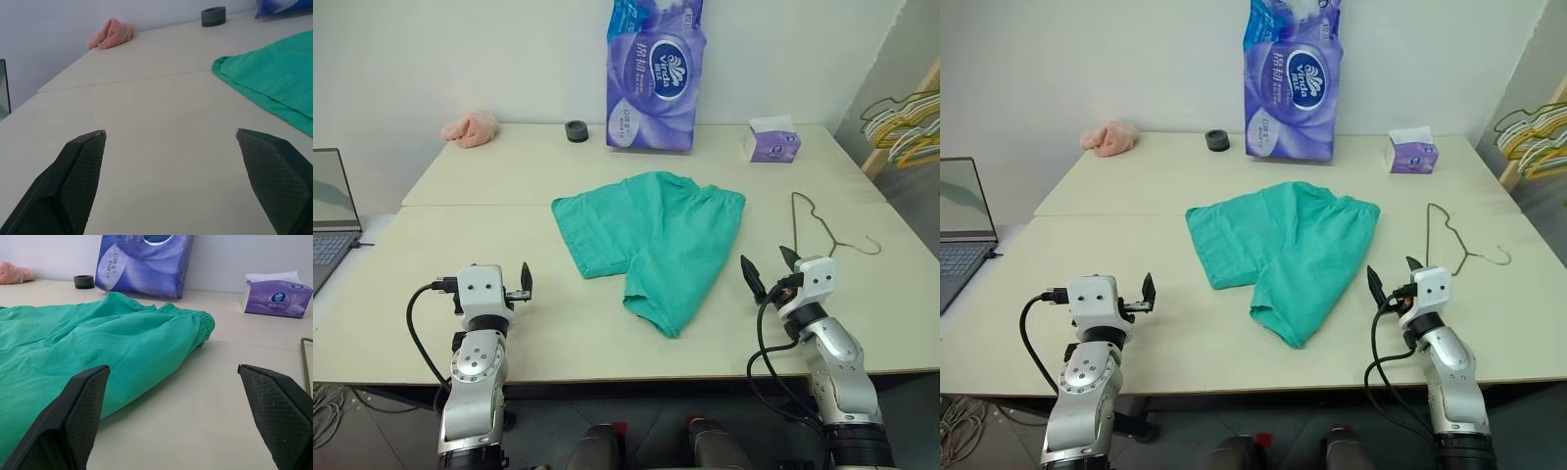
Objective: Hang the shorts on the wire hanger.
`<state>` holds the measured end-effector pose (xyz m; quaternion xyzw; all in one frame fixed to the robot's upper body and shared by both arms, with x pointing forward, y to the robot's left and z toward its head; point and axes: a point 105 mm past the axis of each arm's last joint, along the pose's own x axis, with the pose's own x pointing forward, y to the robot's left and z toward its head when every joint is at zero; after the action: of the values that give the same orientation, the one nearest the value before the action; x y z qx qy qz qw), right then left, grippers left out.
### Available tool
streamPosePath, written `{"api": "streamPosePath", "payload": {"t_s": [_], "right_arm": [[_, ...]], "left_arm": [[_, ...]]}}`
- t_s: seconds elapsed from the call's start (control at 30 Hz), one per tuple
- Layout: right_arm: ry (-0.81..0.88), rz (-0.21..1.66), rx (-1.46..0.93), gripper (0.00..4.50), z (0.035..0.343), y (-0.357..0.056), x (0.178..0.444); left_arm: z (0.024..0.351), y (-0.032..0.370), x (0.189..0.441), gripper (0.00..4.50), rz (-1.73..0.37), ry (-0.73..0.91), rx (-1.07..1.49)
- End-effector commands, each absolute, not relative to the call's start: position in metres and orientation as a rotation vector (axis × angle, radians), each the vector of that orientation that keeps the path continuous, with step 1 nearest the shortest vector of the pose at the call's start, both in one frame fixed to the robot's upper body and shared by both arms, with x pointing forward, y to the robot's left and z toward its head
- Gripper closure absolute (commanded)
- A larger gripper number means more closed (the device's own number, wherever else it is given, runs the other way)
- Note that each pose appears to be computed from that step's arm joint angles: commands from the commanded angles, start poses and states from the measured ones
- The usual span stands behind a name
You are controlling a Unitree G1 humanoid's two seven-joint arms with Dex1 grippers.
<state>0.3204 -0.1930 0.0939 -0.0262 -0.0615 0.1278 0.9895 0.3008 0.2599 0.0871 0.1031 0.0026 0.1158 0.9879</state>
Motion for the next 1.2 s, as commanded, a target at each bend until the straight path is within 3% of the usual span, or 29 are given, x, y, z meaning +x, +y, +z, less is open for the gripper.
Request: {"api": "streamPosePath", "payload": {"t_s": [0.03, 0.73, 1.03, 1.2], "right_arm": [[-0.175, 0.274, -0.059, 0.03, 0.109, -0.19, 0.323], [-0.149, 0.348, -0.092, 0.03, 0.106, -0.177, 0.324], [-0.175, 0.442, -0.127, 0.03, 0.115, -0.171, 0.315], [-0.092, 0.662, -0.121, 0.03, 0.112, -0.161, 0.289]], "left_arm": [[0.104, 0.258, 0.3, 0.0, 0.231, -0.057, 0.238], [0.102, 0.25, 0.301, 0.0, 0.195, -0.053, 0.213], [0.109, 0.188, 0.31, 0.0, -0.219, -0.079, 0.127], [0.109, 0.133, 0.303, 0.0, -0.604, -0.032, 0.104]]}}
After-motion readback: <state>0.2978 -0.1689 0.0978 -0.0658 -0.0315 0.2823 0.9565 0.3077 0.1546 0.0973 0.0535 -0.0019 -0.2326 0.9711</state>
